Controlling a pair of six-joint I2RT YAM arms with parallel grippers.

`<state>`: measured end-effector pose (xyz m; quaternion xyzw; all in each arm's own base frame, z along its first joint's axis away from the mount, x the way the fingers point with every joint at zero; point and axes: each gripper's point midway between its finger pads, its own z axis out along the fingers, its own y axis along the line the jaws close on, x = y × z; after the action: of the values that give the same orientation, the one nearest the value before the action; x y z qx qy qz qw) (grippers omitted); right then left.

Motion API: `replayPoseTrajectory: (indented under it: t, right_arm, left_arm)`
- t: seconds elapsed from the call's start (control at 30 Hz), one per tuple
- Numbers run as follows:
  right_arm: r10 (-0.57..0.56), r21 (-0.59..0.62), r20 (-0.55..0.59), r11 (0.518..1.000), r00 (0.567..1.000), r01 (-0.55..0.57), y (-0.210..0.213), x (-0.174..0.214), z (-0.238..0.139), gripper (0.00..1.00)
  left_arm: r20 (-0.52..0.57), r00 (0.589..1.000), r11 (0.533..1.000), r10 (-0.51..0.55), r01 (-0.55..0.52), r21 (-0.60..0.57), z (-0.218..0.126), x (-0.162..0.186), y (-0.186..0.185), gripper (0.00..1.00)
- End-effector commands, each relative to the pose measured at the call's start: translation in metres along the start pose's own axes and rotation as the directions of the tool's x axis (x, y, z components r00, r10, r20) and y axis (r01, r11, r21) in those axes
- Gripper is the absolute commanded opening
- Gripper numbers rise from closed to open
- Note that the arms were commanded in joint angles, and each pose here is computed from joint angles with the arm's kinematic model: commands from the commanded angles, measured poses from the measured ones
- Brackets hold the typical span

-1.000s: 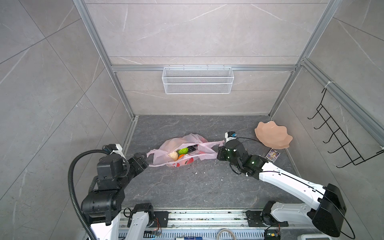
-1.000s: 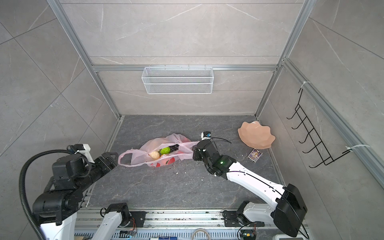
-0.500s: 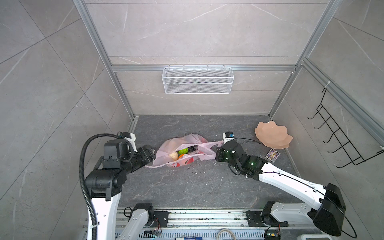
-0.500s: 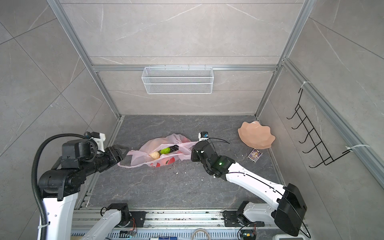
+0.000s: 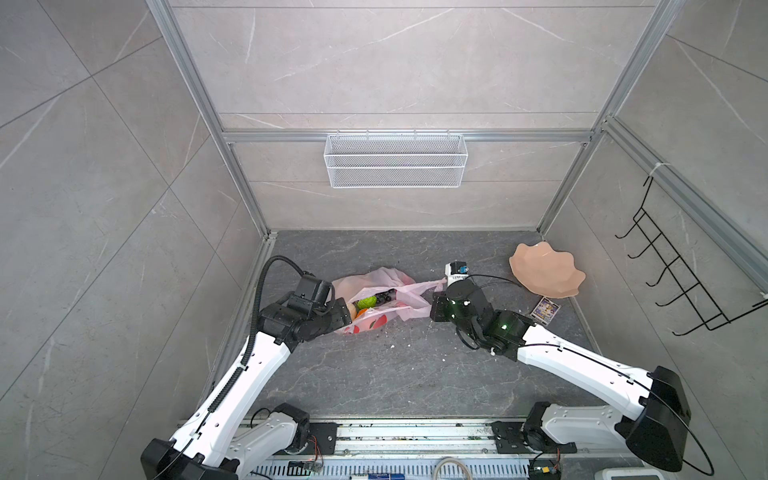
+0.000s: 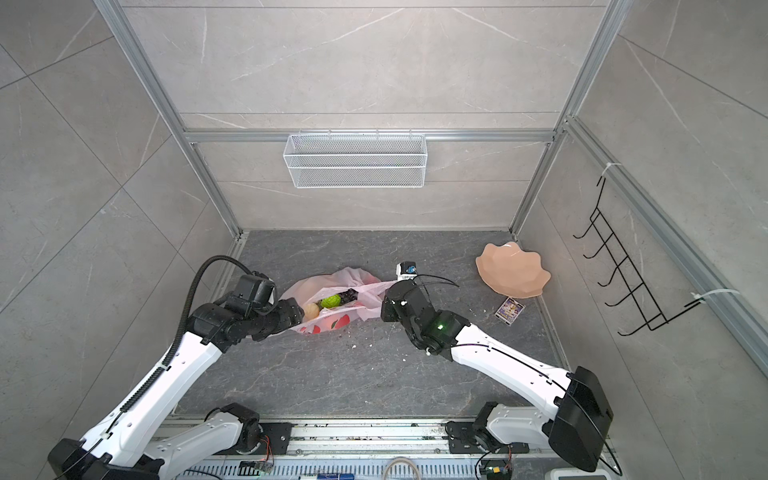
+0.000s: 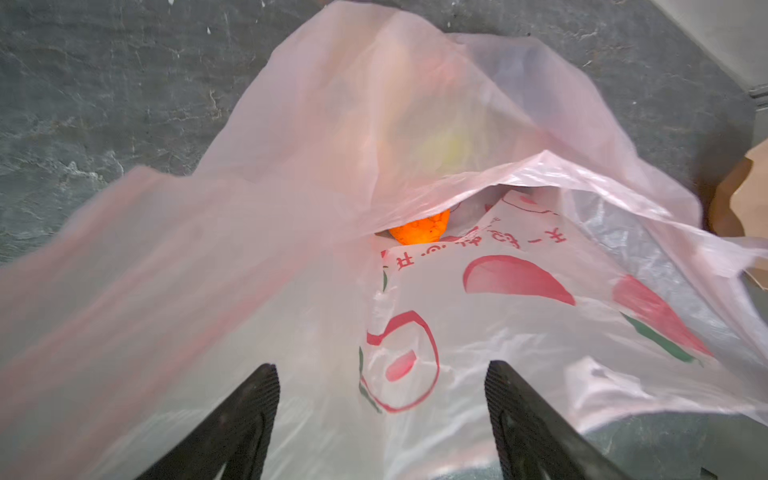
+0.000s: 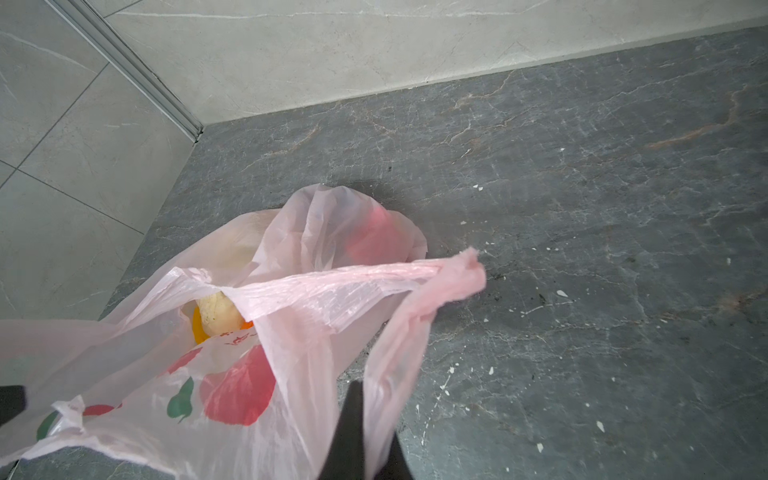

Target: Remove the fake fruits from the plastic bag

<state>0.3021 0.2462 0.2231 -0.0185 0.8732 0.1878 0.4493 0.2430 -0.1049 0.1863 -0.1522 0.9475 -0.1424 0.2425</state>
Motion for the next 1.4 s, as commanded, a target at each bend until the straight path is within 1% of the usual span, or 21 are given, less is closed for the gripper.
replayPoseTrajectory:
  t: [0.0,0.07,0.17,0.3,0.4,0.5,0.6,0.73,0.83,1.03,1.1,1.23,1.37]
  right_arm:
    - [-0.033,0.019,-0.01,0.999,0.999,0.033,-0.005,0.005,-0.005,0.0]
    - [-0.03,0.012,-0.013,0.999,0.999,0.03,-0.005,0.006,-0.006,0.0]
    - [-0.025,-0.006,-0.021,1.0,0.999,0.025,-0.003,0.01,-0.004,0.0]
    - [-0.017,-0.039,-0.032,0.999,0.999,0.016,0.0,0.016,-0.005,0.0]
    - [-0.013,-0.052,-0.038,0.999,0.999,0.011,0.0,0.021,-0.006,0.0]
    - [-0.013,-0.059,-0.05,0.998,0.999,0.01,-0.001,0.027,-0.006,0.0]
    - [-0.009,-0.048,-0.054,0.999,0.998,0.007,-0.005,0.032,-0.008,0.0]
    - [0.027,0.017,-0.043,1.0,0.999,-0.026,-0.02,0.034,-0.01,0.0]
    - [0.053,0.053,-0.035,0.997,0.998,-0.051,-0.027,0.034,-0.01,0.0]
    - [0.075,0.059,-0.033,0.996,0.997,-0.073,-0.027,0.033,-0.008,0.0]
    - [0.079,0.056,-0.034,0.995,0.996,-0.077,-0.026,0.033,-0.007,0.0]
    - [0.089,0.059,-0.035,0.994,0.995,-0.087,-0.025,0.032,-0.007,0.0]
    - [0.12,0.111,-0.042,0.987,0.992,-0.114,-0.037,0.031,-0.007,0.0]
  left_arm:
    - [0.072,0.993,0.996,-0.089,0.087,0.03,0.013,-0.01,-0.003,0.85]
    - [0.08,0.99,0.993,-0.117,0.114,0.036,0.023,-0.007,0.0,0.87]
    - [0.078,0.985,0.985,-0.157,0.151,0.083,0.039,-0.005,-0.003,0.89]
    - [0.061,0.981,0.981,-0.186,0.182,0.066,0.055,-0.004,0.0,0.93]
    - [0.041,0.975,0.972,-0.218,0.213,0.098,0.07,-0.005,-0.001,0.93]
    - [0.02,0.975,0.971,-0.222,0.219,0.096,0.083,-0.006,-0.001,0.93]
    - [0.005,0.974,0.971,-0.228,0.227,0.069,0.093,-0.003,0.004,0.91]
    - [-0.01,0.97,0.968,-0.244,0.244,0.062,0.103,0.0,0.011,0.82]
    - [-0.028,0.967,0.965,-0.255,0.256,0.061,0.11,0.002,0.016,0.73]
    - [-0.021,0.969,0.968,-0.247,0.247,0.034,0.113,0.006,0.026,0.61]
    - [-0.025,0.97,0.969,-0.244,0.244,0.041,0.115,0.007,0.028,0.57]
    - [-0.03,0.971,0.968,-0.235,0.237,0.081,0.117,0.004,0.024,0.39]
    - [0.002,0.977,0.973,-0.211,0.21,0.091,0.108,-0.004,0.024,0.18]
